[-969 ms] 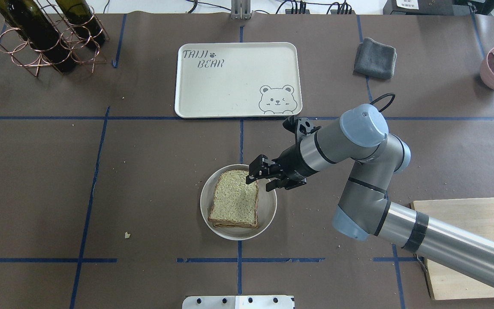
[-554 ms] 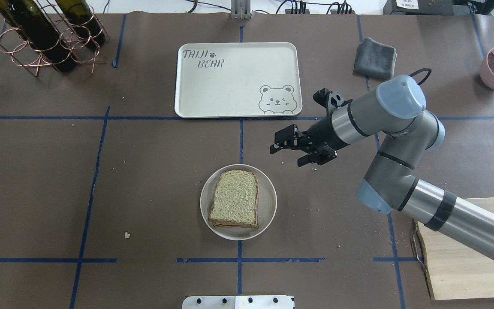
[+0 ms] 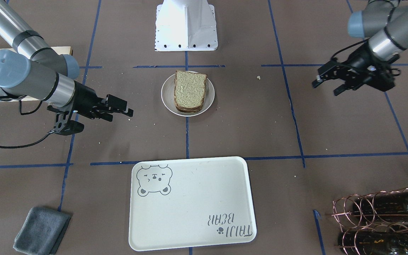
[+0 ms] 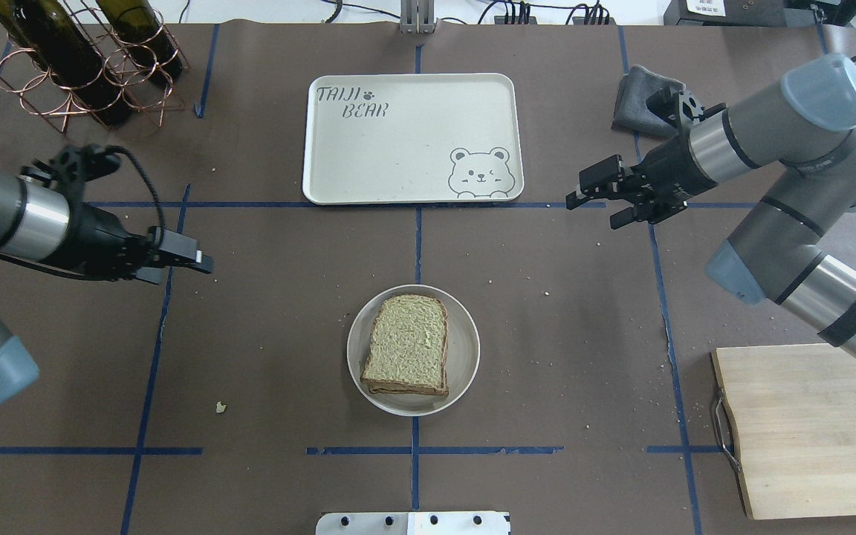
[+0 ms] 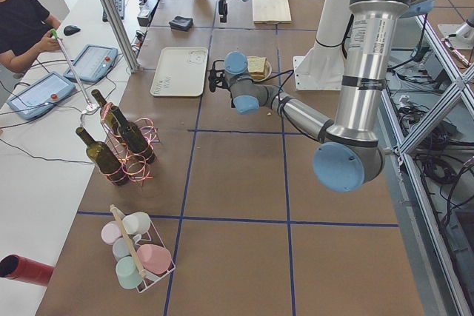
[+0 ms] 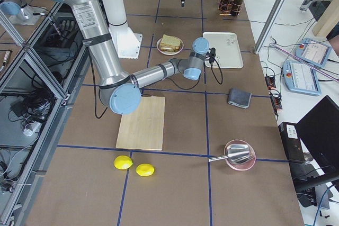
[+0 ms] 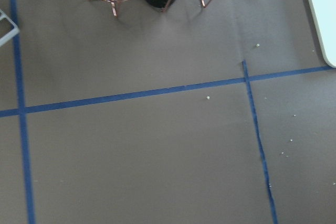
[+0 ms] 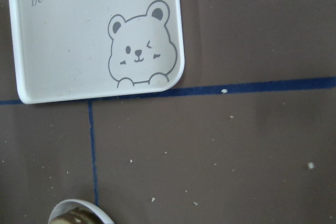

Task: Make sandwich and place on tray
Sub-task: 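Raise the right gripper away while the left gripper reaches toward the plate, then grasp the rim of the white plate with the left gripper, then lift the plate with the left gripper and carry it onto the bear tray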

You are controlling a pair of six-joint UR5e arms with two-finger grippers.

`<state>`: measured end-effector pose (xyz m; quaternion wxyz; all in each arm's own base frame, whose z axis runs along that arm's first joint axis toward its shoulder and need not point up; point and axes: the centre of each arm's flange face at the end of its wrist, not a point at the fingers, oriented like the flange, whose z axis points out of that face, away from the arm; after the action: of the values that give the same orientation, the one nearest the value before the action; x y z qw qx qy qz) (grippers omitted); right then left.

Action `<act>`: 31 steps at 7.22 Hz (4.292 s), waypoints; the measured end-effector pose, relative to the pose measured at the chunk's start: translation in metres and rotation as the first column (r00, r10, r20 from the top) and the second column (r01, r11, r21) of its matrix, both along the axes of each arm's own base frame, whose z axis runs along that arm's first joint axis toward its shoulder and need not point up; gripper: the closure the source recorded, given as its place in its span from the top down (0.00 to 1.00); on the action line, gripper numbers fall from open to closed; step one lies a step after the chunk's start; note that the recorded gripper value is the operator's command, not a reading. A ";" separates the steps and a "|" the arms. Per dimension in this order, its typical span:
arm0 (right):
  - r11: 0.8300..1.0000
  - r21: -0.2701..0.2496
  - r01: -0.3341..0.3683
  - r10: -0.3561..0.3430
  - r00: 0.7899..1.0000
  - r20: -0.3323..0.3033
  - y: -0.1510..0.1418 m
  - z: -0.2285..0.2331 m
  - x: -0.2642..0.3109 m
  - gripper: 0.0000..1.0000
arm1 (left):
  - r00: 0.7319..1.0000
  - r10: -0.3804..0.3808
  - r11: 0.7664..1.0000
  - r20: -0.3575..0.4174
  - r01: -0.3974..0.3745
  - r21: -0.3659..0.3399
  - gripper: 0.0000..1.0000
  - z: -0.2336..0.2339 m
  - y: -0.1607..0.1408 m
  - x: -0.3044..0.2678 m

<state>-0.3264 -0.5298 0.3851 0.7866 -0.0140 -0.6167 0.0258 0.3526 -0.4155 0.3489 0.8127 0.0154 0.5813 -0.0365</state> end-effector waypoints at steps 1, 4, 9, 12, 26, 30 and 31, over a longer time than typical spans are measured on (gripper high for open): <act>0.999 0.034 0.001 0.000 1.000 -0.026 -0.010 0.013 0.022 1.00 | 1.000 -0.016 0.999 0.021 0.017 -0.037 0.79 -0.024 0.014 0.047; 0.988 0.154 0.018 0.001 0.993 -0.118 -0.036 0.042 0.071 1.00 | 0.994 -0.029 0.996 0.105 0.038 -0.086 0.60 -0.053 0.044 0.127; 0.974 0.217 0.059 -0.015 0.980 -0.197 -0.048 0.062 0.096 1.00 | 0.995 0.001 0.973 0.102 0.022 -0.229 0.46 -0.069 0.075 0.189; 0.975 0.214 0.064 -0.021 0.980 -0.198 -0.041 0.067 0.098 1.00 | 0.994 0.011 0.970 0.112 0.016 -0.242 0.34 -0.066 0.080 0.199; 0.971 0.229 0.062 -0.018 0.982 -0.188 -0.020 0.063 0.110 1.00 | 0.989 -0.135 0.922 -0.055 0.106 -0.372 0.00 -0.084 0.056 0.178; 0.970 0.236 0.059 -0.016 0.983 -0.183 -0.017 0.059 0.113 1.00 | 0.910 -0.407 0.812 -0.083 0.319 -0.489 0.00 -0.111 -0.026 0.163; 0.970 0.234 0.060 -0.017 0.983 -0.184 -0.015 0.061 0.114 1.00 | 0.888 -0.457 0.779 -0.055 0.369 -0.507 0.00 -0.112 -0.062 0.177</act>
<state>-0.2122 -0.5445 0.4460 0.8356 0.0710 -0.5411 -0.0626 0.5298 -0.4773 0.2370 0.7080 -0.0638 0.6046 -0.3593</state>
